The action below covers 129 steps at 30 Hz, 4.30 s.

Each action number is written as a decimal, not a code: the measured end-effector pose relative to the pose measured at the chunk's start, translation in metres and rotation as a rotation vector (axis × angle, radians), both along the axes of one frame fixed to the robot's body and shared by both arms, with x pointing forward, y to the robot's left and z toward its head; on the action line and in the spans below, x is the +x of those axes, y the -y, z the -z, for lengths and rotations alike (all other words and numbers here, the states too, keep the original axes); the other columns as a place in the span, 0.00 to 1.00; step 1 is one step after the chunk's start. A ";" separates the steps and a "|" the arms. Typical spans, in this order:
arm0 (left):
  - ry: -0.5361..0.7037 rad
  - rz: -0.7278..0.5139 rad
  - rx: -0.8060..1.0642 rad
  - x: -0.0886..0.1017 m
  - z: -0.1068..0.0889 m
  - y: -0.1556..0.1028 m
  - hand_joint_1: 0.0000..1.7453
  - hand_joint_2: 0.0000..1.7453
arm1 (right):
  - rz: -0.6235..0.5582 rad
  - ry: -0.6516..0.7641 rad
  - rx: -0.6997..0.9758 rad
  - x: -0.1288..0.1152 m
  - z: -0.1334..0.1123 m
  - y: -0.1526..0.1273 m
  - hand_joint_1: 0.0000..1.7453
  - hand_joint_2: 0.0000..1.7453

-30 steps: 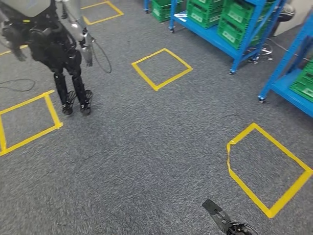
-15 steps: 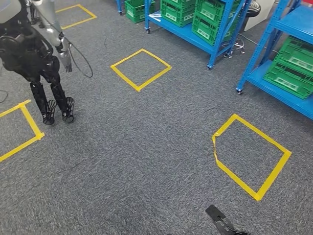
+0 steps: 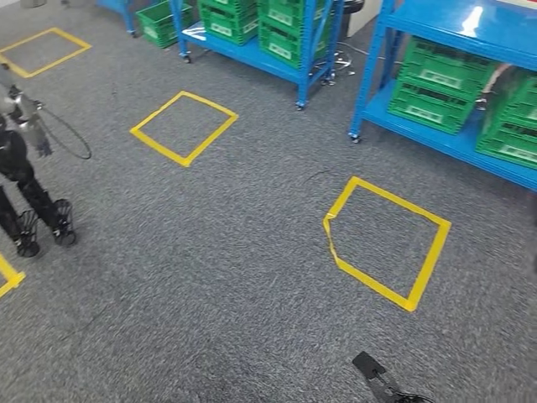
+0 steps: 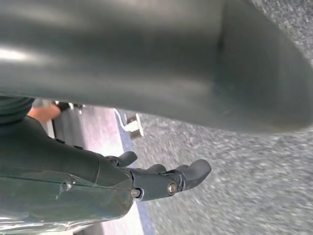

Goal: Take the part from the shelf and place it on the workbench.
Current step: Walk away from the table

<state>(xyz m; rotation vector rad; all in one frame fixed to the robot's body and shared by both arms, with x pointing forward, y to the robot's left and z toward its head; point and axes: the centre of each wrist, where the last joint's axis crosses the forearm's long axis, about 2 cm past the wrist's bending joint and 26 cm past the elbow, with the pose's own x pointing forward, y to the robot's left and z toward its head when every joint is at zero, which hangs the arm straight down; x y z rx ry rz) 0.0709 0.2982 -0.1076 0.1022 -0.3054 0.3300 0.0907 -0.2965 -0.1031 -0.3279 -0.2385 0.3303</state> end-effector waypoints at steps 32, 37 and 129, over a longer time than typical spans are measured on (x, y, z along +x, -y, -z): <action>0.000 0.021 -0.014 0.003 0.000 0.005 0.00 0.00 | 0.030 -0.004 -0.003 0.001 0.000 0.001 0.00 0.00; 0.007 0.021 -0.021 0.006 -0.001 0.006 0.00 0.00 | 0.030 -0.005 -0.002 -0.001 0.000 0.001 0.00 0.00; 0.002 0.056 -0.003 0.016 -0.003 0.001 0.00 0.00 | 0.059 -0.010 -0.012 -0.011 0.002 0.000 0.00 0.00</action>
